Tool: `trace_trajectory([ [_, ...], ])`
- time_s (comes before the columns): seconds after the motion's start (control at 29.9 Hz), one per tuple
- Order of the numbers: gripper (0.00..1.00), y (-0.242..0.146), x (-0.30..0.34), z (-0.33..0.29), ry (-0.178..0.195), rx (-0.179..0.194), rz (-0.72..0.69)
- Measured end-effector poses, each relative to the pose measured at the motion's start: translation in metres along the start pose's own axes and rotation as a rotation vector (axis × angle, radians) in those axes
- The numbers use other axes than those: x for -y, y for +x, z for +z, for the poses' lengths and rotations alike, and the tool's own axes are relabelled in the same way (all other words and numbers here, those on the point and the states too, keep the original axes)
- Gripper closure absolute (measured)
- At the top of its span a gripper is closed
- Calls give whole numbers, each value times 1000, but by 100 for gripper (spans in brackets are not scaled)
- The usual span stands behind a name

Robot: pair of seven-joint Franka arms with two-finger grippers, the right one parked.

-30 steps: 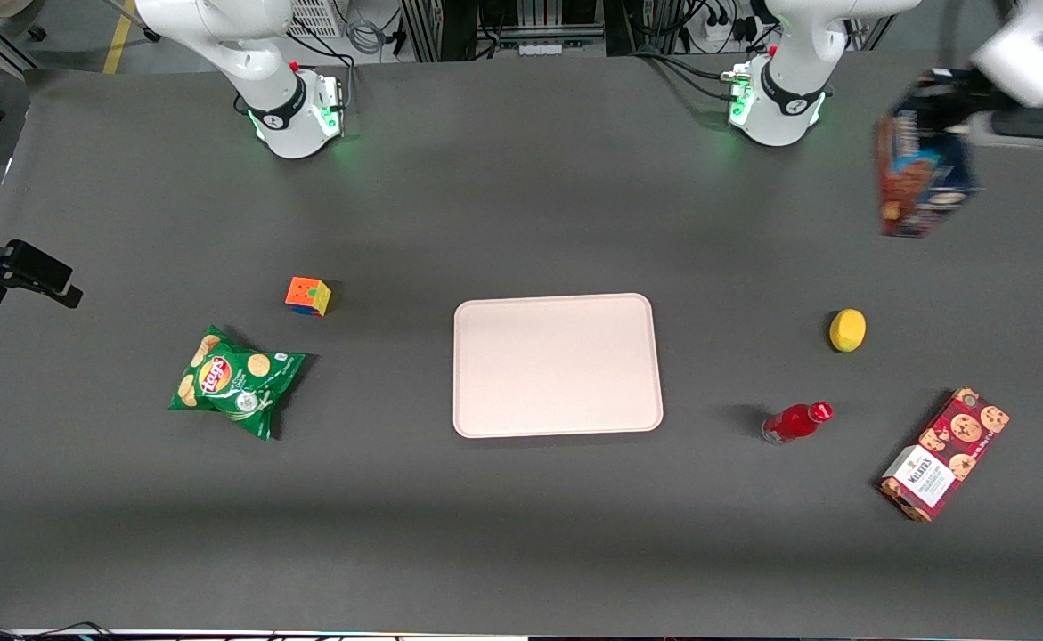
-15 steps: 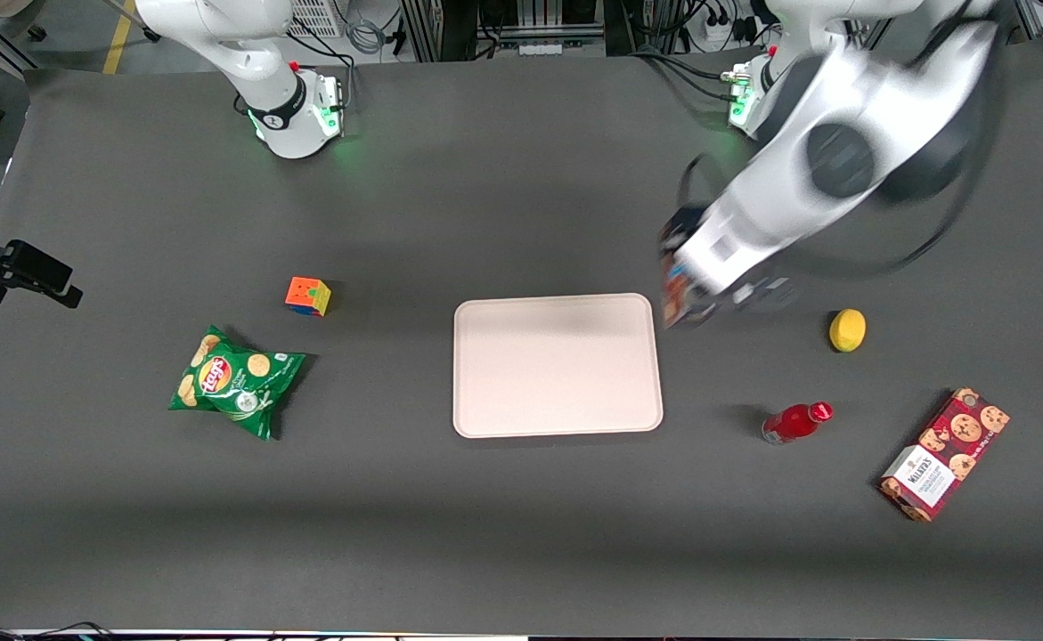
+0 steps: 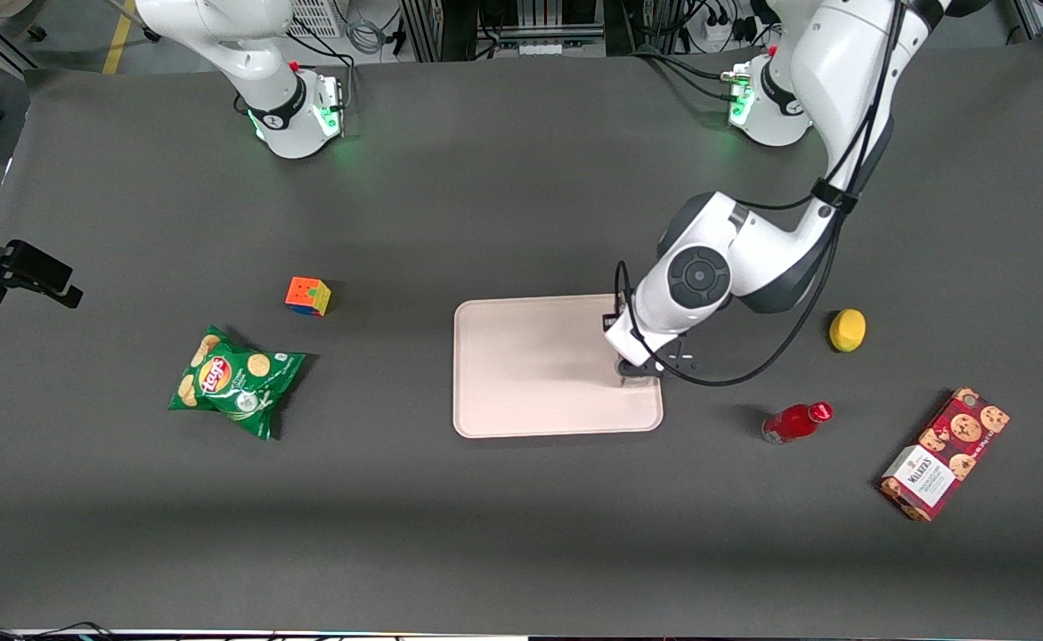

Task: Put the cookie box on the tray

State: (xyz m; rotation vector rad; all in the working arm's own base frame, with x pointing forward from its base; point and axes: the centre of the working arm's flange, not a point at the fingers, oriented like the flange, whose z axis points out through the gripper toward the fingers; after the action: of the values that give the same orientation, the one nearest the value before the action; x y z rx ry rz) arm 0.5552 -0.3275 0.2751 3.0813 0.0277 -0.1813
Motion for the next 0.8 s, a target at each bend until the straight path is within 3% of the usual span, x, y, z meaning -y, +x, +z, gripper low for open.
trace_trajectory([
  [0.17, 80, 4, 1, 0, -9, -23, -2],
  [0.2, 71, 5, 3, 0, -8, -24, -4],
  [0.44, 40, 17, 16, -34, 2, -51, -28],
  [0.7, 0, -2, 67, -180, 84, -109, -101],
  [0.8, 0, -23, 95, -243, 120, -124, -107],
])
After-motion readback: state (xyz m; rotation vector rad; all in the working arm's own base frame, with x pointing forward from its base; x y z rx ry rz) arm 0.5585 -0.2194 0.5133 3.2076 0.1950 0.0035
